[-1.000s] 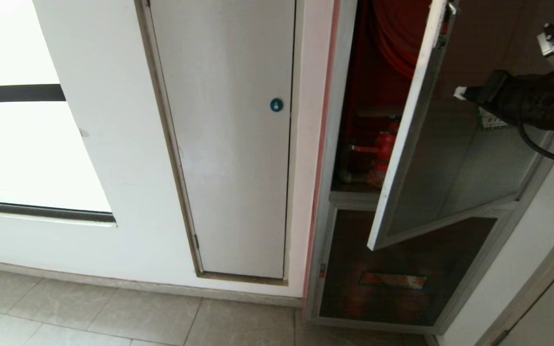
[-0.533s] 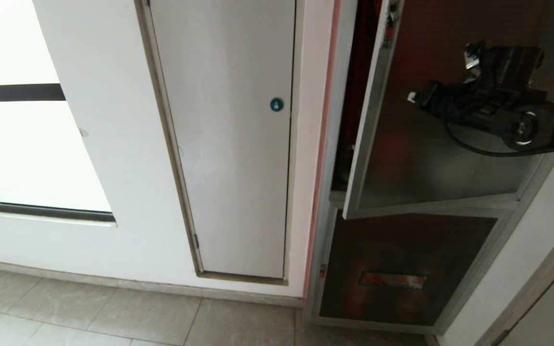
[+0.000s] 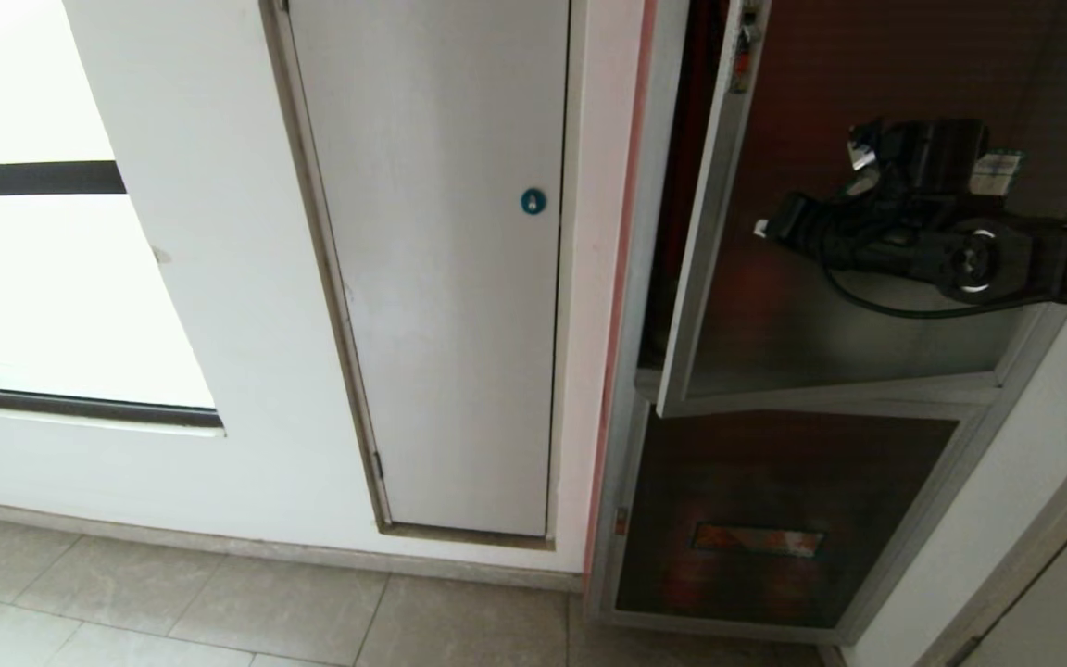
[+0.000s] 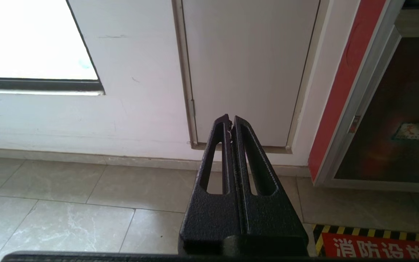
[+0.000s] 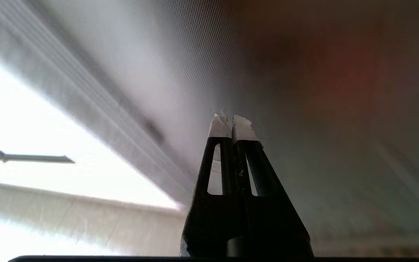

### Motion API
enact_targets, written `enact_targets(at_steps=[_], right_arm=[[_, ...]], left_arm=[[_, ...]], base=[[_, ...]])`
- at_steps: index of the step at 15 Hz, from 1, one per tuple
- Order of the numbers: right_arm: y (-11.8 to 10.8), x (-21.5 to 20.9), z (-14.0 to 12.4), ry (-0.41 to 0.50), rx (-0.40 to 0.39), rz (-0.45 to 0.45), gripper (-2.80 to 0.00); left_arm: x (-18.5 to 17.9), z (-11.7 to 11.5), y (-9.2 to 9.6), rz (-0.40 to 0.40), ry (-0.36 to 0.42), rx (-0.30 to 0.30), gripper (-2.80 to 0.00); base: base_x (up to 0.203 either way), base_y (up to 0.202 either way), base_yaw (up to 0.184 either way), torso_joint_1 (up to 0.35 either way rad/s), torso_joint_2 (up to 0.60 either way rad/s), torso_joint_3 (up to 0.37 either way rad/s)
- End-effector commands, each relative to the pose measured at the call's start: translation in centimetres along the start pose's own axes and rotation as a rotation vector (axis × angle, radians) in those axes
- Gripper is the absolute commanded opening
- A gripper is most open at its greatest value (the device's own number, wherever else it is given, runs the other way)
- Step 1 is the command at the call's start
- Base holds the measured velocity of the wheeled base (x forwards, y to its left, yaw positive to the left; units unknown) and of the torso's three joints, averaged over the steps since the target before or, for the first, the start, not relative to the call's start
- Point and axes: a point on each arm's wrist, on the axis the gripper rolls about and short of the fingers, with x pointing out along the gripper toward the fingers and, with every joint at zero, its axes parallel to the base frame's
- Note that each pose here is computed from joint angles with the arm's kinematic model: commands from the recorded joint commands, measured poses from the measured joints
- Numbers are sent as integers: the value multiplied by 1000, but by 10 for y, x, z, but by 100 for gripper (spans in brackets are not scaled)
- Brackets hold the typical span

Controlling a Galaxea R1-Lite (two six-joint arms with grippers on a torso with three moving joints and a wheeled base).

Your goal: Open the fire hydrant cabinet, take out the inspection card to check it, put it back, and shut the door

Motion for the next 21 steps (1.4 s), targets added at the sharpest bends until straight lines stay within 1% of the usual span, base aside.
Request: enact_targets(at_steps=[1,4,7,9,11,13,15,16,17,18,19,21], right_arm=[[13,-29,10,-8,0,13,-280],[26,-83,4,31,0,13,-280],[42,-157,5,5,-25,36,-280],[49,-210,3,-39,-64,57,-280],[55,-267,-3,-107,-112,81,-280],[57,-322,-16,-183,-158,101,-280],[55,-370,-34,-248,-205,86,-280],[52,-390,-45,-271,-220,46,-280],[47,-402,-55,-293,-222,-55,-280],[42,-411,-64,-320,-215,-183,-280],[37,-418,-75,-329,-213,-245,-280],[30,-433,-93,-364,-230,-326,-280]], left_arm=[[0,0,0,0,0,0,-280],[0,0,0,0,0,0,-280],[0,0,0,-1,0,0,-280],[0,0,0,0,0,0,-280],[0,0,0,-1,-1,0,-280],[0,0,0,0,0,0,-280],[0,0,0,0,0,0,-280],[0,0,0,-2,0,0,-280],[0,0,0,0,0,0,-280],[0,0,0,0,0,0,-280],[0,0,0,0,0,0,-280],[0,0,0,0,0,0,-280]], base=[[0,0,0,0,0,0],[0,0,0,0,0,0],[0,0,0,0,0,0],[0,0,0,0,0,0],[0,0,0,0,0,0],[0,0,0,0,0,0],[0,0,0,0,0,0],[0,0,0,0,0,0],[0,0,0,0,0,0],[0,0,0,0,0,0],[0,0,0,0,0,0],[0,0,0,0,0,0]])
